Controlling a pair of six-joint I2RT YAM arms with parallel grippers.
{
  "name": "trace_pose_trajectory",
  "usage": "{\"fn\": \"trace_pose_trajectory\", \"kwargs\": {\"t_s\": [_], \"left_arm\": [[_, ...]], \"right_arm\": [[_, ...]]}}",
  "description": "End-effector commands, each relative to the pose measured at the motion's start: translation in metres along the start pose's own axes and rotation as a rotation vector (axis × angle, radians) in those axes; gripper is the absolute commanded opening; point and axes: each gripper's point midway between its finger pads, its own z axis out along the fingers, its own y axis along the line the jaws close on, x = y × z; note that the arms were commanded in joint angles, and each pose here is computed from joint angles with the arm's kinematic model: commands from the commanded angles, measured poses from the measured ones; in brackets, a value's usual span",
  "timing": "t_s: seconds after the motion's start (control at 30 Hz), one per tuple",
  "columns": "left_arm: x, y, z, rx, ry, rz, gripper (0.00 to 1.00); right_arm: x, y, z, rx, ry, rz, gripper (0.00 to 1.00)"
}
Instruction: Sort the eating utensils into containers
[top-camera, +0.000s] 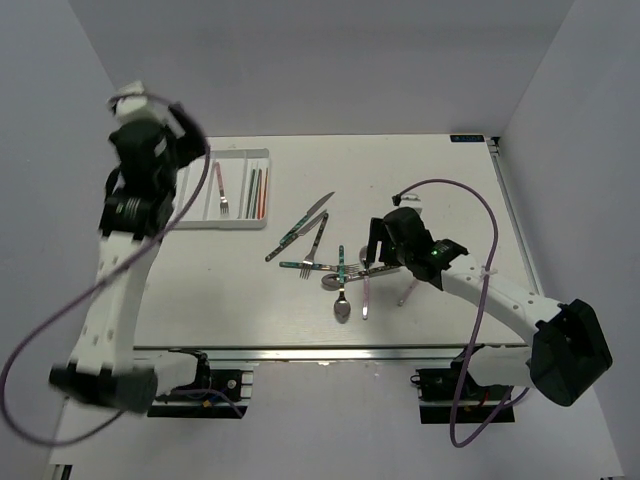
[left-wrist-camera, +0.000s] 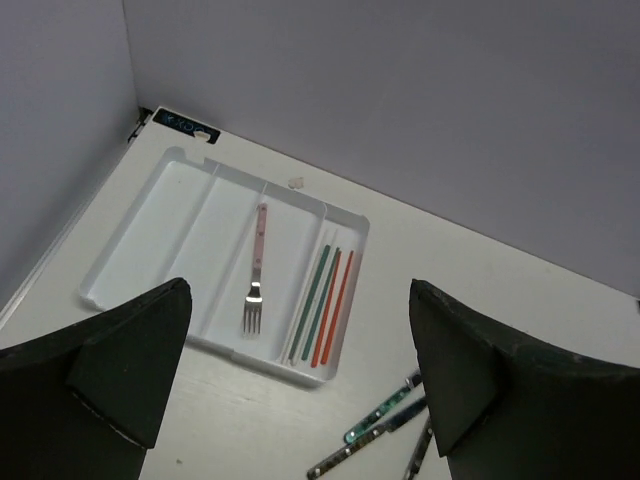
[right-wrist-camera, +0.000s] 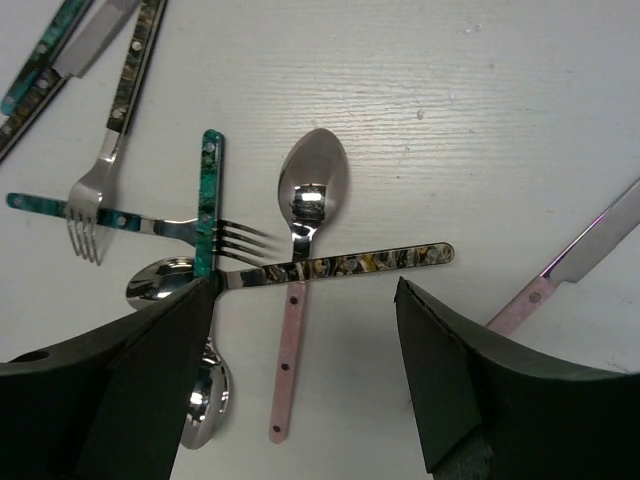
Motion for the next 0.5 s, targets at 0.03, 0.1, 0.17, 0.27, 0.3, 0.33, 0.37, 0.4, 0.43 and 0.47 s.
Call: {"fn": "trace_pose_trajectory", "kwargs": {"t_s": [0.03,0.1,0.17,0.27,0.3,0.33,0.37,0.4,0.43,0.47], "left_arm": [[0.062,0.021,-0.057,0.090,0.056,-0.072,0.98],[0.109,0.040,-0.062,0.061,0.125,-0.025,0.98],[0.119,0.054,-0.077,0.042,0.082,-0.057,0.98],[0.173,0.066,-0.082,0.046,0.144,-0.072,0.98],[0.189,0.066,-0.083,0.059,0.186,-0.065,0.98],[0.194,0.067,-0.083,0.060,0.206,-0.050,0.98],[0.201,0.067,-0.084,0.065,0.233,-0.042,0.98],[0.208,0.064,-0.082,0.079,0.260,-0.038,0.98],[0.212,0.060,-0.082,0.098,0.275,-0.032,0.98],[0.215,0.057,-0.081,0.116,0.294,-0.032,0.98]], "right_arm": [[-0.011,0.012,-0.014,-0.043,-0.069,0.028,0.75],[-0.004,0.022,-0.014,-0.070,-0.056,0.007,0.70],[0.006,0.034,-0.012,-0.123,-0.019,-0.009,0.68],[0.017,0.052,-0.007,-0.161,0.015,-0.008,0.63],[0.016,0.060,-0.006,-0.176,0.007,-0.013,0.62],[0.017,0.067,-0.005,-0.192,0.006,-0.028,0.62],[0.017,0.078,-0.006,-0.224,0.003,-0.055,0.62],[0.020,0.084,-0.001,-0.236,0.014,-0.089,0.63],[0.022,0.089,0.000,-0.241,0.027,-0.108,0.64],[0.021,0.091,0.002,-0.228,0.031,-0.112,0.64]]}}
